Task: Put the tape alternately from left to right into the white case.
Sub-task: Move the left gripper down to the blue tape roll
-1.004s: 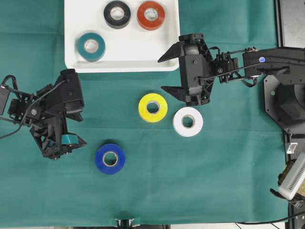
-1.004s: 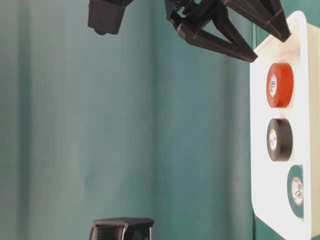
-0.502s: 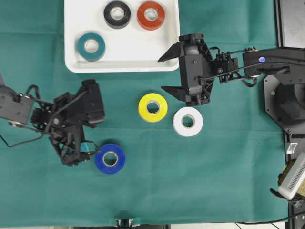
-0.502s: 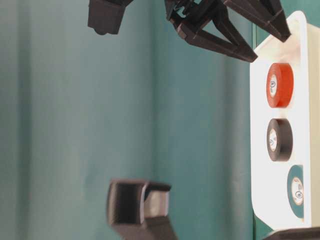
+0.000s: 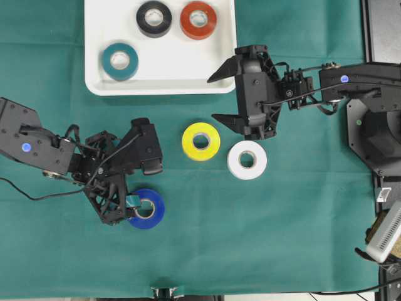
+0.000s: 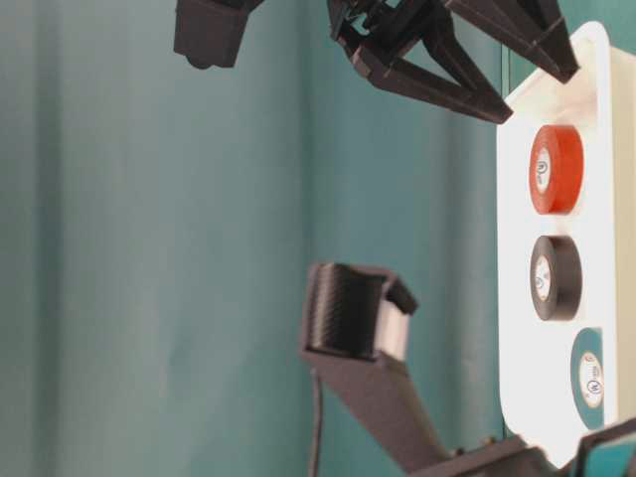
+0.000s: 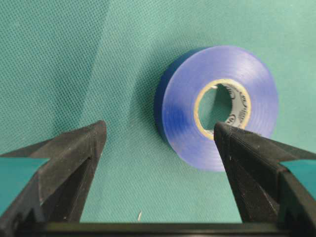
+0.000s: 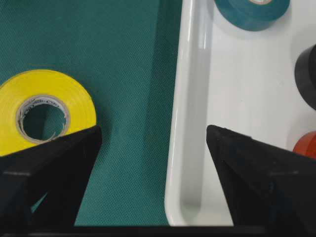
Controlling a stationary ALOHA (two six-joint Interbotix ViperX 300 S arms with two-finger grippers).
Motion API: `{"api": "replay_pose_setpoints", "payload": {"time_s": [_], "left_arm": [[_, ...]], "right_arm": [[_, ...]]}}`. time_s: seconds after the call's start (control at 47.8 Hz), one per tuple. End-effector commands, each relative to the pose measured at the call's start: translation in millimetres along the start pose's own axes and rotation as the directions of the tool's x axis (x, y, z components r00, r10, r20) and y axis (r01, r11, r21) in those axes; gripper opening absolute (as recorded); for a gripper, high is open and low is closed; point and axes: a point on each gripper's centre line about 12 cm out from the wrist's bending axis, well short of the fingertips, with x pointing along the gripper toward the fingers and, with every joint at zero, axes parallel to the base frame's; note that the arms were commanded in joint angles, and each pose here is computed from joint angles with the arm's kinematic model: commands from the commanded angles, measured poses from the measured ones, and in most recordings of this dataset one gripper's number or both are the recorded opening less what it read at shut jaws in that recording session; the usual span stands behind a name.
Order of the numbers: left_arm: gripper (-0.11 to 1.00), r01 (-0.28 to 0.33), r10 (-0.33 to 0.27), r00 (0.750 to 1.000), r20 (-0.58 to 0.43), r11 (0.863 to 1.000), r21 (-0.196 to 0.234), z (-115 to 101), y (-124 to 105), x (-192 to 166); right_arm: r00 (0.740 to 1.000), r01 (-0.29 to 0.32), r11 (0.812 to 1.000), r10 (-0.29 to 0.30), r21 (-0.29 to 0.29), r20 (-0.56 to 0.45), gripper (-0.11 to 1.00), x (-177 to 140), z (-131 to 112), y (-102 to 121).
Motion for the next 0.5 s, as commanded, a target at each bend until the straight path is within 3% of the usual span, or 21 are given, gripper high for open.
{"api": "replay_pose_setpoints", "payload": {"time_s": [0.0, 0.481], "left_arm": [[0.96, 0.022, -0.022, 0.999, 0.031, 1.000, 0.002, 11, -8, -4], [0.96, 0.003, -0.003, 1.000, 0.002, 1.000, 0.003, 8, -7, 14]], "right_arm": [[1.000, -0.002, 1.000, 0.002, -0.001, 0.019, 0.78, -2, 5, 1], [1.000, -0.003, 1.000, 0.003, -0.001, 0.019, 0.78, -2, 5, 1]]}}
